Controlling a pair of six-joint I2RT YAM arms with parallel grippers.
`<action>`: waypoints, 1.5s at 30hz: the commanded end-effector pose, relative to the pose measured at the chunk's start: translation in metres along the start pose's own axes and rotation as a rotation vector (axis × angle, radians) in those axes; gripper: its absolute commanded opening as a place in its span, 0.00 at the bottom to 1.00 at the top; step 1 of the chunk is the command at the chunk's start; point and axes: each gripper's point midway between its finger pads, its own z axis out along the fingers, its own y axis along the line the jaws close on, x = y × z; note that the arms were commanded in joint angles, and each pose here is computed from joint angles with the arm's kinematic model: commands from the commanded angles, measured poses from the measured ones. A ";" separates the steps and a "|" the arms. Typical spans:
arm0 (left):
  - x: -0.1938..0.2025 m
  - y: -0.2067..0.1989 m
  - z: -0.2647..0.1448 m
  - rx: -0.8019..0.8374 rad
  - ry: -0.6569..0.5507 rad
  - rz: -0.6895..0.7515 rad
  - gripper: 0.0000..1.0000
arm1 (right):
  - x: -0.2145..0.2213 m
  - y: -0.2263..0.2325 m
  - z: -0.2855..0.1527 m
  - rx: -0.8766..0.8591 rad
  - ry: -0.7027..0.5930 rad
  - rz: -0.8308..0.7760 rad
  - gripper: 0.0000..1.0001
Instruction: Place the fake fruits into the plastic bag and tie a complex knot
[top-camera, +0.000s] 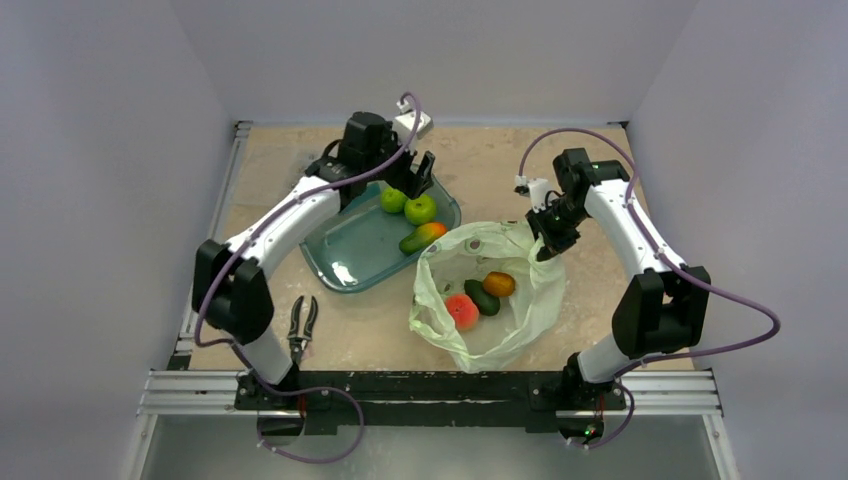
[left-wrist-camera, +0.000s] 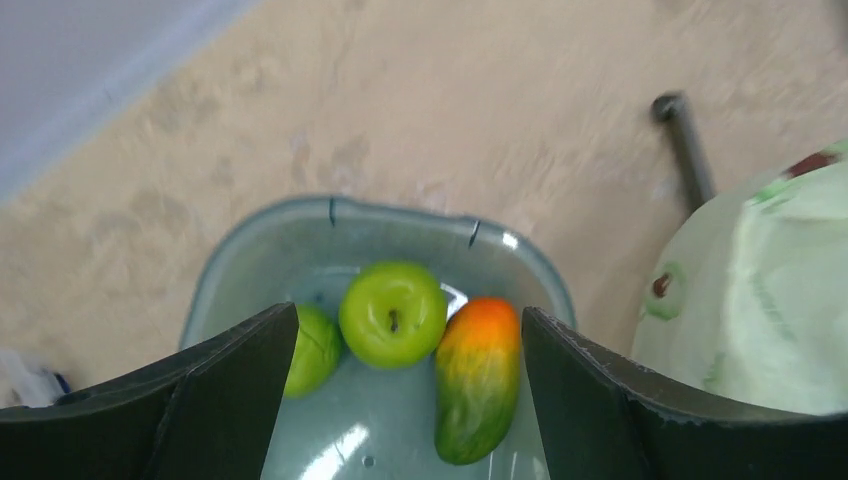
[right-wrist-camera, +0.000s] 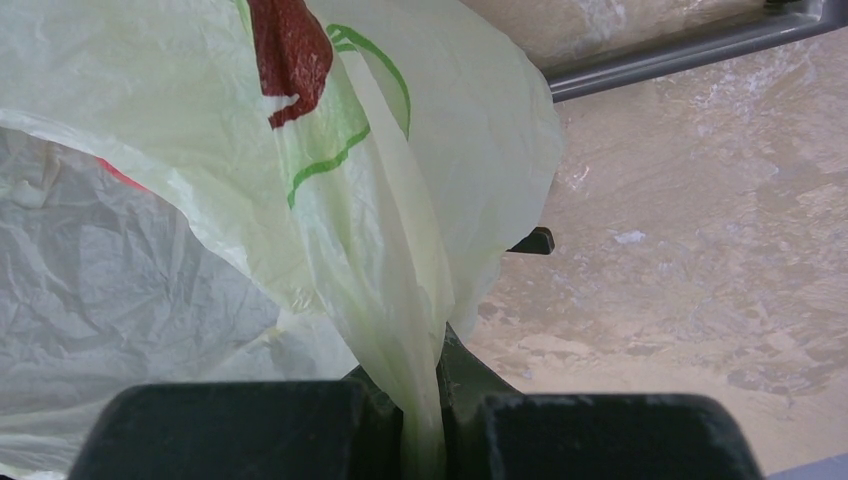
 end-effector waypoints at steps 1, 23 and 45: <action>0.051 0.014 0.021 -0.026 0.165 -0.019 0.82 | -0.003 0.003 -0.005 -0.012 -0.014 -0.011 0.00; 0.164 0.030 0.096 -0.004 0.509 -0.094 0.85 | -0.004 0.001 -0.004 -0.007 -0.001 0.004 0.00; -0.019 -0.035 0.003 0.223 -0.026 0.064 0.45 | -0.007 0.002 -0.006 -0.012 -0.013 -0.012 0.00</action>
